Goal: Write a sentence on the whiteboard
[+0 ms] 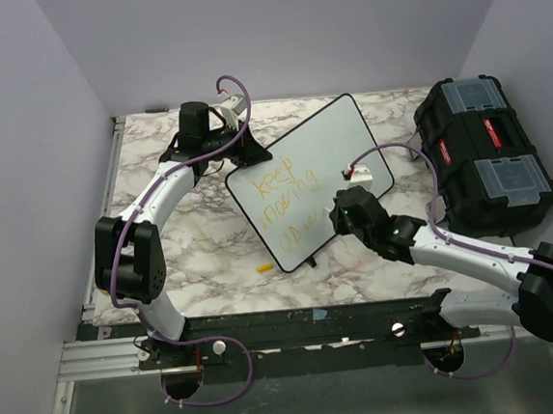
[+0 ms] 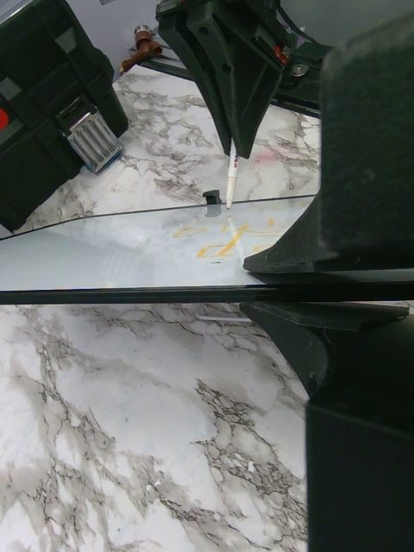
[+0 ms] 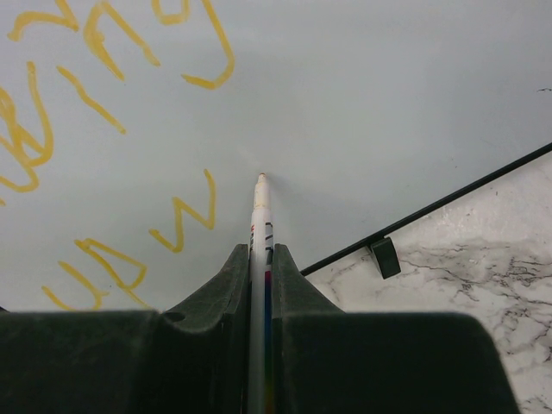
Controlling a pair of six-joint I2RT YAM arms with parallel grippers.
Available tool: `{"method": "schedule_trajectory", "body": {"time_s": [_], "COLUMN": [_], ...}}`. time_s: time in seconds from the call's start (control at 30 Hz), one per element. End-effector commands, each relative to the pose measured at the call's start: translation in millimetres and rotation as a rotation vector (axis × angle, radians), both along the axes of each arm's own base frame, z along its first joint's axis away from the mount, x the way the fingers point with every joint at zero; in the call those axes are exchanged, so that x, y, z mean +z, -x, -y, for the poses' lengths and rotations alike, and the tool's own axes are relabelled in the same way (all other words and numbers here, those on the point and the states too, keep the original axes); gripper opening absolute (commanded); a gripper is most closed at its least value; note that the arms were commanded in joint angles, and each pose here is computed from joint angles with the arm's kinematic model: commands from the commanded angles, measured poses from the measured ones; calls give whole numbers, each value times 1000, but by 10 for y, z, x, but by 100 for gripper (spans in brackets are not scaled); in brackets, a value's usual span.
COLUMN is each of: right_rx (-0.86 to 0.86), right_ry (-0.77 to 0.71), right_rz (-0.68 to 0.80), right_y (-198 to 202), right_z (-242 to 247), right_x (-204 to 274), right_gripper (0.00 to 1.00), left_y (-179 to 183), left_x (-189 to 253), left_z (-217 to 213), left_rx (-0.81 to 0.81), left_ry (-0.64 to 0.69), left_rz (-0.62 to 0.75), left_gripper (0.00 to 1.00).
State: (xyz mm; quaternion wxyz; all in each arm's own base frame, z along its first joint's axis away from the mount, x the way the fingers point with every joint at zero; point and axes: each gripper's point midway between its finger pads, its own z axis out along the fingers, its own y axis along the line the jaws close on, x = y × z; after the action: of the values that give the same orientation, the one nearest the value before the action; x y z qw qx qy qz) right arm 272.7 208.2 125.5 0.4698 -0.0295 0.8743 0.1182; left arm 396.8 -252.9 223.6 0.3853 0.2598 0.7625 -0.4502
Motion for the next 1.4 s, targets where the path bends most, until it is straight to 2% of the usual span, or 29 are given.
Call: {"method": "schedule_trajectory", "body": {"time_s": [0.0,0.57,0.97,1.37], "right_rx": [-10,42,108,102], "right_ry": [-39,-42,-65,-63], "right_rz": [41,20,-58,-96], "right_y": [-129,-149,50,186], "right_z": [-82,-216,-259,-156], "right_x": [171,135,-73,-199], "right_gripper": [1,1,1,1], "left_y": [210,211,213,217], "left_x": [-244,-236,-230,-244], "left_z": [117,120,123,117], "left_rx": [-101,-104,-106,-103], "left_ry": [-42,-38,-36,-39], "left_rz": [-7,-7,-7,-9], "left_gripper": [0,0,0,0]}}
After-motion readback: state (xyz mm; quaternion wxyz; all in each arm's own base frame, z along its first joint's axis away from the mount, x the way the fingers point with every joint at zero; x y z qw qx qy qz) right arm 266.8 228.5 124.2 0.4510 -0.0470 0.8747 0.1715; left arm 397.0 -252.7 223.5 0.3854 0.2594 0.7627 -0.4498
